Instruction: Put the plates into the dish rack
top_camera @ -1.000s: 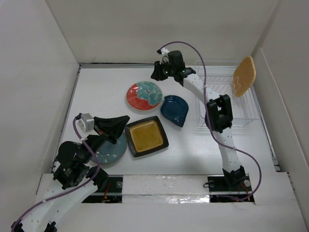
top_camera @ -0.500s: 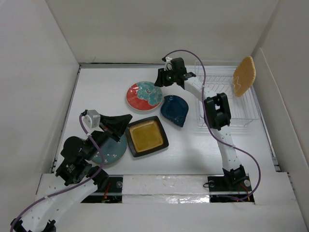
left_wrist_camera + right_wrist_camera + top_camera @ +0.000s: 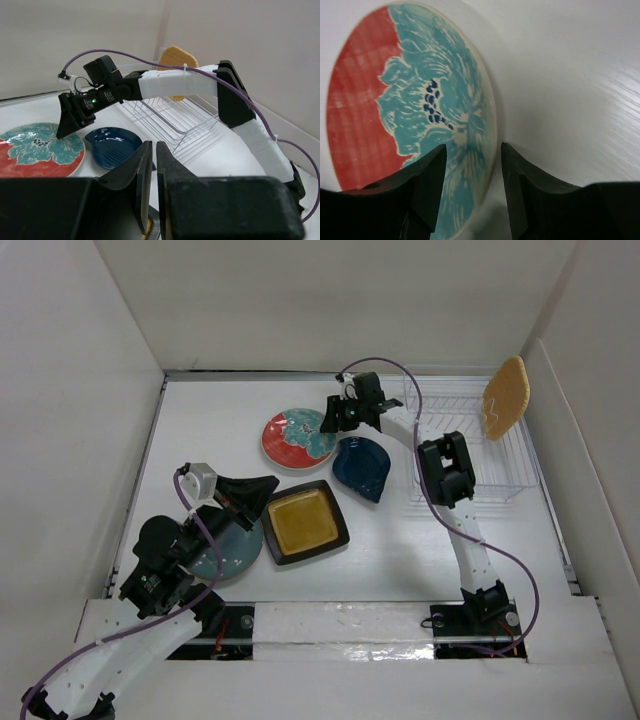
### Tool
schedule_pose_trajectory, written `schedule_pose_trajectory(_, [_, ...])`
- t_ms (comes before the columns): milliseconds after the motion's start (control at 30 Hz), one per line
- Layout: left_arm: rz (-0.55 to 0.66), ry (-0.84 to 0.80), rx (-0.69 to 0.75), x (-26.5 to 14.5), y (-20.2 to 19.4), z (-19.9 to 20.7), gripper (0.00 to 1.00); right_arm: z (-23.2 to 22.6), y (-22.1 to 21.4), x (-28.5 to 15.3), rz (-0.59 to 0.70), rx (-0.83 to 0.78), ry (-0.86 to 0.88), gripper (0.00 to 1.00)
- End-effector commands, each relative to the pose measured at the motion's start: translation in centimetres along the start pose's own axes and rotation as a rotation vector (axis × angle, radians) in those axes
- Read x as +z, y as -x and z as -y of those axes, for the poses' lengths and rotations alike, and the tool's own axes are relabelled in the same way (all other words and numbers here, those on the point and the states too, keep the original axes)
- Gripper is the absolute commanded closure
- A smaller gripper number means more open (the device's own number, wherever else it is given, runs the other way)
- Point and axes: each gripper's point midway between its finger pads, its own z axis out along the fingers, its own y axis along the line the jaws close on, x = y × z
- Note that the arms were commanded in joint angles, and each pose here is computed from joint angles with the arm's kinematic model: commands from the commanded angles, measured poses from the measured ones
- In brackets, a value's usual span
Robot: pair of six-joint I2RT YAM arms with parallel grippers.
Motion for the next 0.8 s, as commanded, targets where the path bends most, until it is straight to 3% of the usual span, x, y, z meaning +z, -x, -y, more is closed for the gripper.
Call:
schedule_pose_trajectory(0, [0.074, -0.030, 0.017, 0.0, 2.7, 1.0, 0.94, -1.7, 0.3, 0.7, 0.006, -0.011, 0.075, 0.47])
schedule_pose_trajectory(233, [0.083, -0.028, 0.017, -0.2, 2.9, 1.0, 0.87, -3.2, -1.9, 2.1, -0.053, 0.051, 0.179, 0.53])
schedule_pose_trajectory(367, [0.084, -0.046, 0.016, -0.3, 2.9, 1.3, 0.85, -4.3, -2.4, 2.5, -0.071, 0.074, 0.229, 0.65])
schedule_pose_trajectory(400, [0.094, -0.044, 0.017, -0.4, 3.2, 1.3, 0.85, -4.3, -2.5, 2.6, -0.066, 0.077, 0.234, 0.76])
schedule_pose_trajectory(533, [0.086, -0.030, 0.015, -0.4, 2.9, 1.0, 0.84, -4.9, -1.2, 2.4, -0.037, 0.092, 0.250, 1.00])
schedule_pose_trajectory(767, [0.081, -0.039, 0.014, -0.3, 2.8, 1.2, 0.83, -11.2, 5.7, -0.9, 0.160, 0.052, 0.336, 1.00])
